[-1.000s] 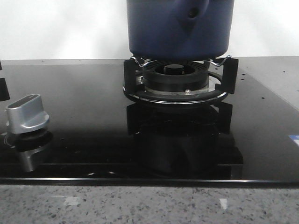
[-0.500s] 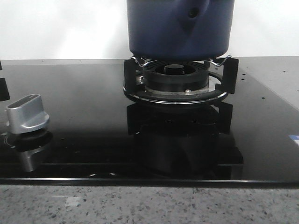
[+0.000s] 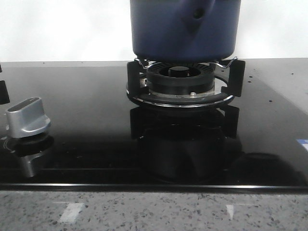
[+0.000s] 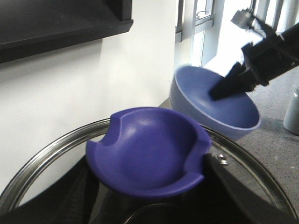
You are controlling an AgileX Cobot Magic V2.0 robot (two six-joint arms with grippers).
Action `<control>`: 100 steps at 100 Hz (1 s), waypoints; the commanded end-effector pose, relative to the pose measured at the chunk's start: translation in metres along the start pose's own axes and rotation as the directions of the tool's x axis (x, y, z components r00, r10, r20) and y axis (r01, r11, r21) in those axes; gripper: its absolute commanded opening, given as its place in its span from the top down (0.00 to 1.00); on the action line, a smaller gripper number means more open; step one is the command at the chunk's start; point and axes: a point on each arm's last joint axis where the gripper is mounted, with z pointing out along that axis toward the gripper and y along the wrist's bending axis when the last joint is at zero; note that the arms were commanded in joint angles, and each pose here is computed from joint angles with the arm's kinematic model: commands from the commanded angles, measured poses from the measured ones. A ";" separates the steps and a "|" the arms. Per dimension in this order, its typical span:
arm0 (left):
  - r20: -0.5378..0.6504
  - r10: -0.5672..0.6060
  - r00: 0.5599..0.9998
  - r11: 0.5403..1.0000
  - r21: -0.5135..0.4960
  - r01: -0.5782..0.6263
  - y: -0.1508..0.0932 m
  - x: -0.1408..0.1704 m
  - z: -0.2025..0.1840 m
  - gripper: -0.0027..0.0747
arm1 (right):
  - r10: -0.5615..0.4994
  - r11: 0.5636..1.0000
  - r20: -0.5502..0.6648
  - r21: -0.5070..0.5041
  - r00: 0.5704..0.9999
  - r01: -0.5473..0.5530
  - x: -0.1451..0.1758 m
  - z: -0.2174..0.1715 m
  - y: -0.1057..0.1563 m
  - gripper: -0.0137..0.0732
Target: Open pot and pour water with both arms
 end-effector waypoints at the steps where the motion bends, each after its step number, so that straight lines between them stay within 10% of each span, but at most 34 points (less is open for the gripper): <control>1: 0.146 0.017 0.989 1.000 -0.002 -0.017 -0.020 -0.037 -0.005 0.61 | 0.063 0.997 -0.011 0.034 0.998 -0.063 0.004 -0.009 -0.017 0.92; 34: 0.128 -0.011 0.992 0.999 0.035 0.006 -0.027 -0.027 0.020 0.61 | 0.211 0.967 -0.134 0.170 0.968 -0.188 0.062 0.033 -0.069 0.92; 100: 0.123 -0.018 0.992 0.999 0.039 0.014 -0.025 -0.024 0.022 0.61 | 0.237 0.961 -0.223 0.195 0.946 -0.195 0.081 0.064 -0.080 0.92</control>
